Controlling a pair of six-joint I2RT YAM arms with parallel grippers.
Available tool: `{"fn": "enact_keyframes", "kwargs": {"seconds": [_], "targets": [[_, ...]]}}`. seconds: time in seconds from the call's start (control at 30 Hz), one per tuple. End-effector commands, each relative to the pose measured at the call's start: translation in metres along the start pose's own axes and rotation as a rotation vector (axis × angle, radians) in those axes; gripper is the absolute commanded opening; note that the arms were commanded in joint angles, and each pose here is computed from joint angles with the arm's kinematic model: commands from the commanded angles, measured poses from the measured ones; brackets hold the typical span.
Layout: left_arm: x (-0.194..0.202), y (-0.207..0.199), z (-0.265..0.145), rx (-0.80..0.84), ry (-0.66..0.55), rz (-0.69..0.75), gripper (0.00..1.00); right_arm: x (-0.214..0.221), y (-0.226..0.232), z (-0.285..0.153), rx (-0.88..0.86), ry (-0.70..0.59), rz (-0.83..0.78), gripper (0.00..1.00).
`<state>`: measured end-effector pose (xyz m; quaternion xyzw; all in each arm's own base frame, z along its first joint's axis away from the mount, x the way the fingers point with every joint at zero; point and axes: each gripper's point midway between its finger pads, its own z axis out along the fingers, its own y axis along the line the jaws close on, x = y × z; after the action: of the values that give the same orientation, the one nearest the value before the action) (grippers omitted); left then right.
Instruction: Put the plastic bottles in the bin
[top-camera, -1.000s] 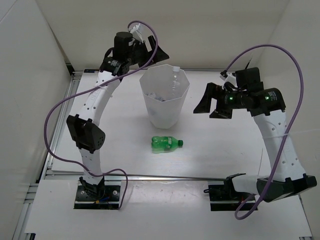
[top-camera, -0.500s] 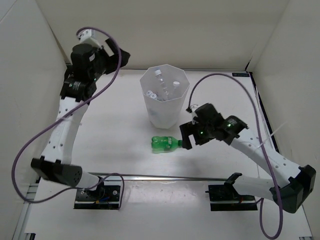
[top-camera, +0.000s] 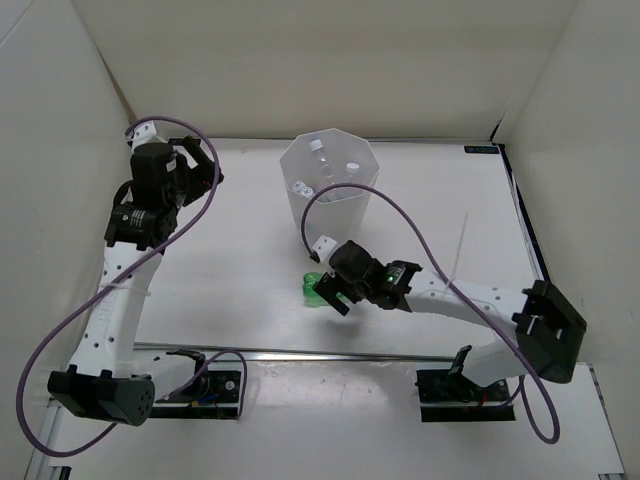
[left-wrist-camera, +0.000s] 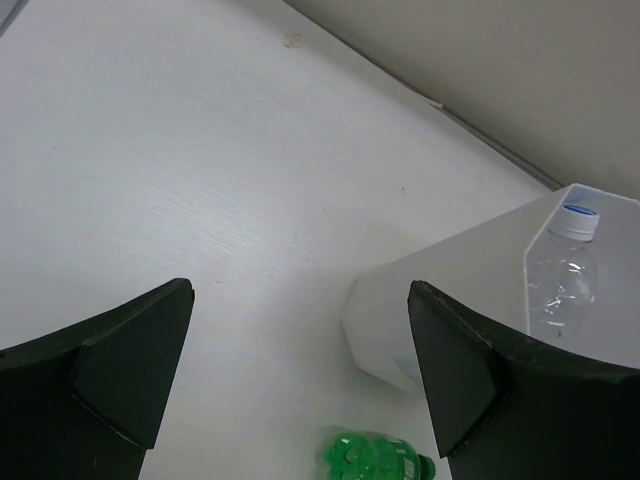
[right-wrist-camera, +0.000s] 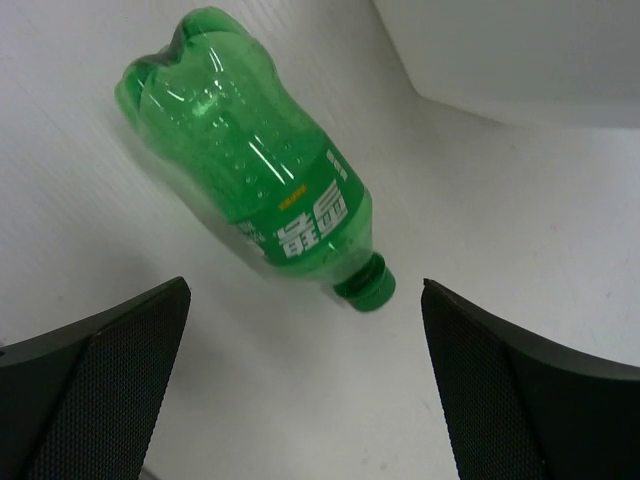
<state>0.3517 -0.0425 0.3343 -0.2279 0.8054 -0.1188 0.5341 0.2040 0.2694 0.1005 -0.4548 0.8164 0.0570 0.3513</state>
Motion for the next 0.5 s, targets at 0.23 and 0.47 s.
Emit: {"fn": "enact_keyframes", "kwargs": {"seconds": [0.23,0.47], "targets": [[-0.004,0.039,-0.043,-0.100,0.011,0.045,1.00,-0.033,0.025,0.039,-0.097,-0.116,-0.044,1.00],[0.005,0.048,-0.046,-0.101,0.057,0.061,1.00,-0.029,0.036,0.053,-0.135,-0.079,-0.020,1.00]]}}
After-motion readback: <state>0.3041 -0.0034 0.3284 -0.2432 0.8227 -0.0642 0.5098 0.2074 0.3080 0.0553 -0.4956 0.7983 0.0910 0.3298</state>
